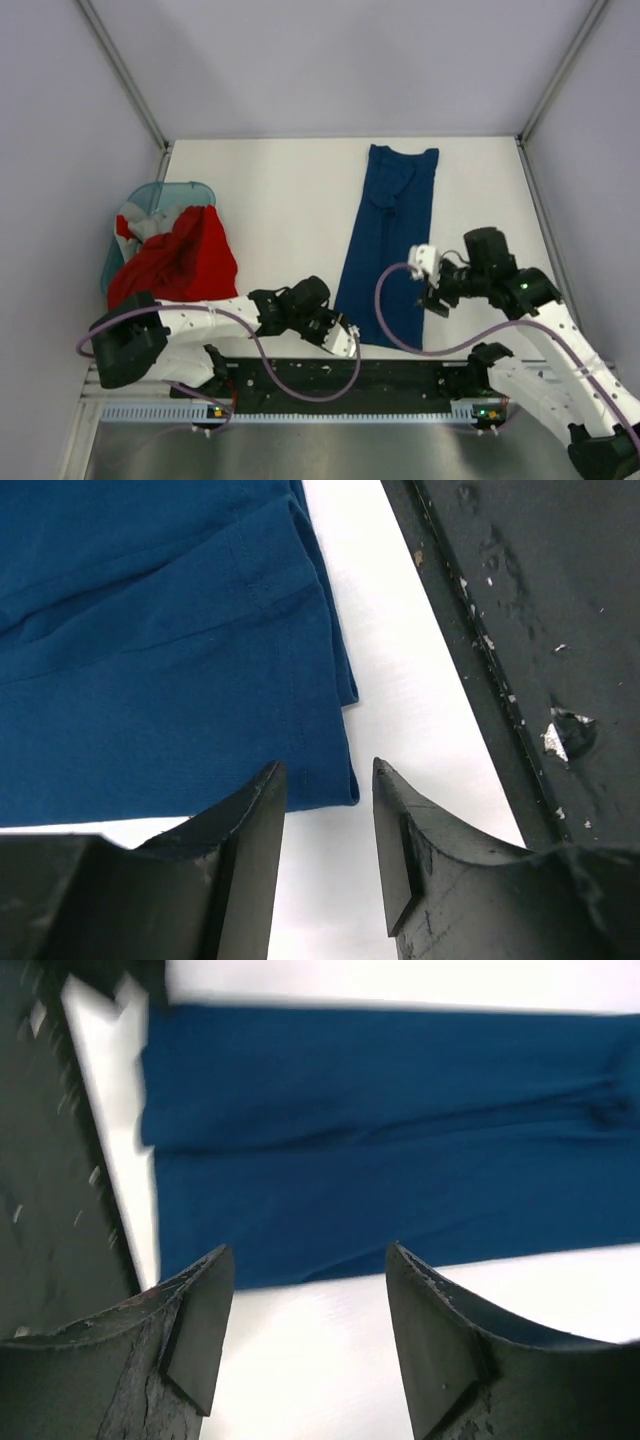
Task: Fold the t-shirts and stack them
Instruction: Grab the bottom of the folded rectangular tshirt with both arms
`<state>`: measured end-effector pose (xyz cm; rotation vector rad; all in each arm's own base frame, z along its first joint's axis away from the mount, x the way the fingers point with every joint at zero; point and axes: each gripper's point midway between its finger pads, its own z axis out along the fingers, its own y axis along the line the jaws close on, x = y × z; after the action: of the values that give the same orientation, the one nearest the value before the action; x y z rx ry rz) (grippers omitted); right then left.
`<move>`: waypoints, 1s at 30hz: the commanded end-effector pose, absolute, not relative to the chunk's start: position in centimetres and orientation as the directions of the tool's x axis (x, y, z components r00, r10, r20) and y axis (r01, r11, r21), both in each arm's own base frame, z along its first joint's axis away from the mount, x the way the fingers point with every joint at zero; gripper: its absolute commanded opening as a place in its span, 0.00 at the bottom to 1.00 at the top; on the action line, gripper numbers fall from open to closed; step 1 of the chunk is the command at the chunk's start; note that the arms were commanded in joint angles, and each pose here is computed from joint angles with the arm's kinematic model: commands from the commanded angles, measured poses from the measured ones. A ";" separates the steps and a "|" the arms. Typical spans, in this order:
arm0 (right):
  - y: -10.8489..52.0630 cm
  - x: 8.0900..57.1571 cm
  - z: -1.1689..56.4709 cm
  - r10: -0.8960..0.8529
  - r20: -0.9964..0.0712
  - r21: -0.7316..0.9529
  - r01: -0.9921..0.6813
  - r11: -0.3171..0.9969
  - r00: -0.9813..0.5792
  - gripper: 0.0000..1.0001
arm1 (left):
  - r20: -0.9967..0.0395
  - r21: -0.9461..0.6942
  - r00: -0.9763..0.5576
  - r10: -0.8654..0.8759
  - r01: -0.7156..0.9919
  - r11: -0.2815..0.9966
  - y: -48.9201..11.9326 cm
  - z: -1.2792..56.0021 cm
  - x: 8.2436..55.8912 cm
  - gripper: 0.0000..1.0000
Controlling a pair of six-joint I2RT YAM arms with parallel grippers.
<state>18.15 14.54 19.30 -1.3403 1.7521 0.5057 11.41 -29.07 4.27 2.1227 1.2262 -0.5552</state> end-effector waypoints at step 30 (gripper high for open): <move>16.3 9.2 0.7 -0.800 -0.409 -0.145 -0.897 -0.417 0.439 0.00 | -0.468 0.331 0.524 0.712 0.851 -0.409 -29.9 2.4 12.3 0.00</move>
<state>9.65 15.67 1.35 -2.3386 1.4817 0.3560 12.02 -29.77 1.84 2.2698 1.1963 -0.3541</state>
